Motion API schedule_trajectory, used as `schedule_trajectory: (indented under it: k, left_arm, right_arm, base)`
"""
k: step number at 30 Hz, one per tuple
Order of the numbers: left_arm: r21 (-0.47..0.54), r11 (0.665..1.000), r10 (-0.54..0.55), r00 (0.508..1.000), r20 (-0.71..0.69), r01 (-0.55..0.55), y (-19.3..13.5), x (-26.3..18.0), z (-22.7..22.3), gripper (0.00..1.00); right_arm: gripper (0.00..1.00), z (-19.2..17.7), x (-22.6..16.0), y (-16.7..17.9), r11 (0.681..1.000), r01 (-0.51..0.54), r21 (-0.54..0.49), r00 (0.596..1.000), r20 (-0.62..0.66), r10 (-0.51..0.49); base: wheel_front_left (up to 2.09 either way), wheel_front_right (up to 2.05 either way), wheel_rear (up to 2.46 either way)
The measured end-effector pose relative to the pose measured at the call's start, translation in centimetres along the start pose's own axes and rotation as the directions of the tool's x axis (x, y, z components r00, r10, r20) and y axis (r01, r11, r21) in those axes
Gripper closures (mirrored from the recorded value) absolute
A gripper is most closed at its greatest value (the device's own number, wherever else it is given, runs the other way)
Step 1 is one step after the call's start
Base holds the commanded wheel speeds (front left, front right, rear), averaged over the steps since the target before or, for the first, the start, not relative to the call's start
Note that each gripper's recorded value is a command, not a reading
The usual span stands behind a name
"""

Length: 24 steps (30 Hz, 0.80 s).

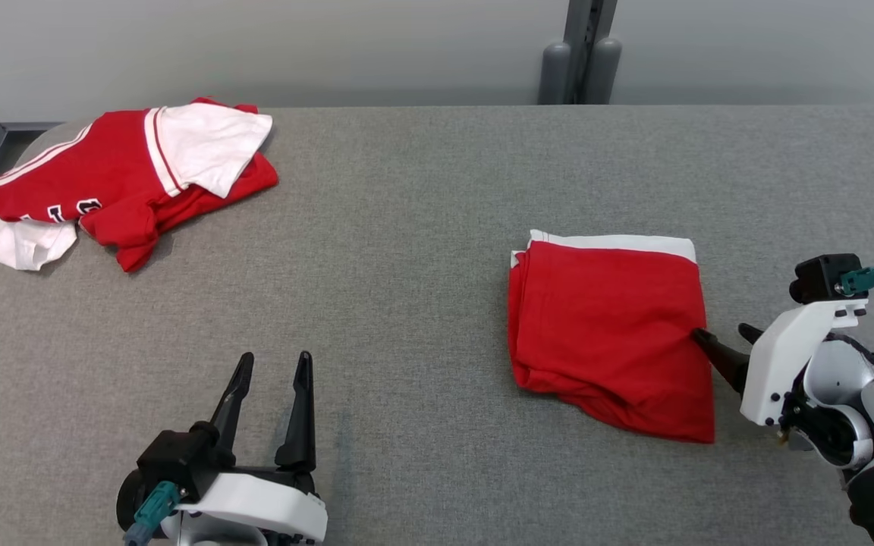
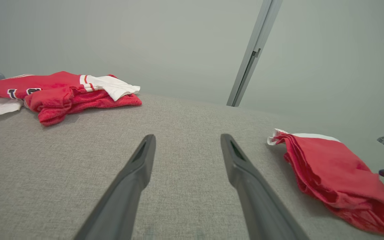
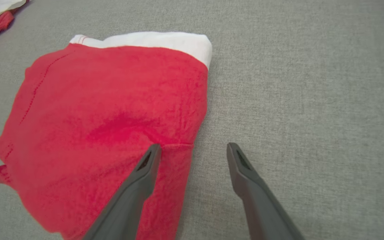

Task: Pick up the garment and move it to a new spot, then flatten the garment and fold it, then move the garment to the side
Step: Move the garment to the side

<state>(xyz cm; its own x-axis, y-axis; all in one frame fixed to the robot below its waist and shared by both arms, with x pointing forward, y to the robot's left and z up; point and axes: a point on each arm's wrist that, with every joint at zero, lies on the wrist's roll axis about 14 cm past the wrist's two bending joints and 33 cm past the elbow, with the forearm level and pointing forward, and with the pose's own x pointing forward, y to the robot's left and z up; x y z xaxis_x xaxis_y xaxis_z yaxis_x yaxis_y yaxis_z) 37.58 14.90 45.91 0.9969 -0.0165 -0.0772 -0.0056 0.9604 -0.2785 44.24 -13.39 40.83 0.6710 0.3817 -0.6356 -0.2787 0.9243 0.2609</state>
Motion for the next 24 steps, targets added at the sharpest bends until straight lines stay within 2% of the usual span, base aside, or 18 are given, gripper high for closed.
schedule_trajectory:
  k: [7,13,14,15,17,18,19,20,24]
  left_arm:
    - [0.006,1.0,0.027,1.0,-0.009,-0.027,1.0,0.3,-0.3,0.0]
    - [0.011,0.999,0.03,0.999,-0.011,-0.03,1.2,0.6,-0.4,0.0]
    - [0.011,0.999,0.03,0.999,-0.011,-0.03,1.2,0.7,-0.3,0.0]
    - [0.011,0.999,0.031,0.999,-0.012,-0.031,1.3,0.7,-0.4,0.0]
    - [0.011,0.999,0.032,0.999,-0.016,-0.032,1.3,0.7,-0.5,0.0]
    - [0.011,0.999,0.031,0.999,-0.017,-0.031,1.3,0.8,-0.5,0.0]
    - [0.011,0.999,0.031,0.999,-0.017,-0.031,1.3,0.8,-0.6,0.0]
    - [0.012,1.0,0.029,0.999,-0.018,-0.028,1.2,0.9,-0.6,0.0]
    - [0.018,1.0,0.007,1.0,-0.019,-0.007,0.6,1.3,-0.7,0.0]
  right_arm:
    - [0.0,-1.2,2.1,0.2,0.999,-0.03,0.04,0.995,-0.097,0.034]
    - [0.0,-1.3,3.1,1.0,0.995,-0.061,0.079,0.989,-0.128,0.071]
    - [0.16,-1.2,3.3,1.3,0.994,-0.07,0.082,0.988,-0.13,0.08]
    - [0.51,-1.2,3.4,1.6,0.994,-0.078,0.081,0.987,-0.132,0.088]
    - [0.69,-1.2,3.7,1.9,0.993,-0.092,0.07,0.985,-0.137,0.101]
    - [0.95,-1.2,3.7,2.0,0.994,-0.095,0.058,0.986,-0.135,0.102]
    - [0.95,-1.1,3.8,1.9,0.994,-0.094,0.046,0.987,-0.129,0.099]
    - [1.0,-1.0,3.8,1.7,0.995,-0.092,0.037,0.987,-0.126,0.096]
    - [1.0,-0.6,3.5,0.5,0.998,-0.066,-0.005,0.992,-0.105,0.065]
  base:
    - [0.0,0.0,0.0]
    - [0.0,0.0,0.0]
    - [0.0,0.0,0.0]
    - [0.0,0.0,0.0]
    - [0.0,0.0,0.0]
    - [0.0,0.0,0.0]
    - [0.0,0.0,0.0]
    - [0.0,0.0,0.0]
    - [0.0,0.0,0.0]
